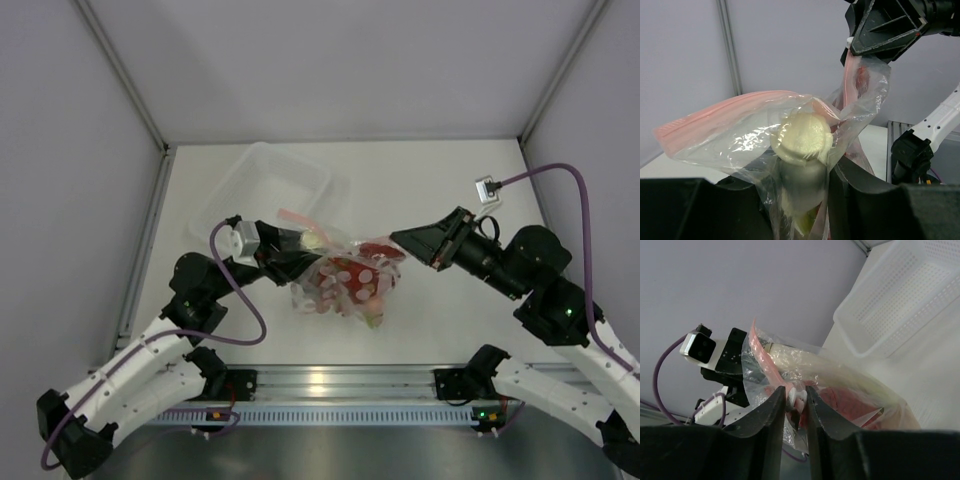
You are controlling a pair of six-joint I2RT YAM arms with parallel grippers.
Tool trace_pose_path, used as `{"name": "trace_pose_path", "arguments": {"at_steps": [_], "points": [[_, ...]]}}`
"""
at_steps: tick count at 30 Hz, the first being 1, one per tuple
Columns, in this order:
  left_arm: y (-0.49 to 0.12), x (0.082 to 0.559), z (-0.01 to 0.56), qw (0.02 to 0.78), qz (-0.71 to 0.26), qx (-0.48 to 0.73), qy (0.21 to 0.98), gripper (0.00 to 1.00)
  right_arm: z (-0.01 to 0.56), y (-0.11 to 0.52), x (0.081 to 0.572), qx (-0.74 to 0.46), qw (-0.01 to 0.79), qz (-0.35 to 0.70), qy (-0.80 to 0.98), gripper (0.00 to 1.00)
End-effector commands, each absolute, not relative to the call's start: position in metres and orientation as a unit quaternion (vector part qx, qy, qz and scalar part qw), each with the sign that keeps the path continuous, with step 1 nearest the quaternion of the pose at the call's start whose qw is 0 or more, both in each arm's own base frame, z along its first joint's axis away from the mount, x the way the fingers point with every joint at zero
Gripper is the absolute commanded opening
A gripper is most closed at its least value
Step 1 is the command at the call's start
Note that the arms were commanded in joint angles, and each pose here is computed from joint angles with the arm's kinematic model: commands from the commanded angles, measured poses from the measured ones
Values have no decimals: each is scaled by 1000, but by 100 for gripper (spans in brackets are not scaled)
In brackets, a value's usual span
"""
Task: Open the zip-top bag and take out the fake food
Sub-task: Pick up the zipper food storage bag at the center of the board.
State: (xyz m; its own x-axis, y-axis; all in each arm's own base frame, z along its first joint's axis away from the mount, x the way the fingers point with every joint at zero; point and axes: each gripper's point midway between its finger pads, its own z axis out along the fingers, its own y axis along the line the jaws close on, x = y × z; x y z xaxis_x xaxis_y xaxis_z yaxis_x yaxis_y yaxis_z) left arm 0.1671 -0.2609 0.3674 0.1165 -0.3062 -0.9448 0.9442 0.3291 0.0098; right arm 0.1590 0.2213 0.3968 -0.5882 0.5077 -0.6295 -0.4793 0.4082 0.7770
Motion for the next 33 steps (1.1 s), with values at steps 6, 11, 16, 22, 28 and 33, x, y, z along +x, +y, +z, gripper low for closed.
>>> {"name": "trace_pose_path", "arguments": {"at_steps": [6, 11, 16, 22, 28, 33], "points": [[-249, 179, 399, 729, -444, 299, 427, 0, 422, 214, 156, -8, 496, 555, 668, 12], [-251, 187, 390, 715, -457, 276, 452, 0, 429, 204, 161, -46, 569, 529, 628, 0], [-260, 186, 382, 688, -483, 275, 468, 8, 427, 199, 162, -134, 650, 469, 583, 0], [-264, 182, 370, 665, -500, 278, 480, 71, 420, 207, 166, -201, 683, 431, 554, 0], [-243, 218, 352, 676, -417, 213, 569, 98, 409, 209, 183, -224, 703, 380, 558, 0], [-230, 214, 391, 704, -386, 224, 553, 98, 400, 221, 174, -278, 692, 384, 545, 0]]}}
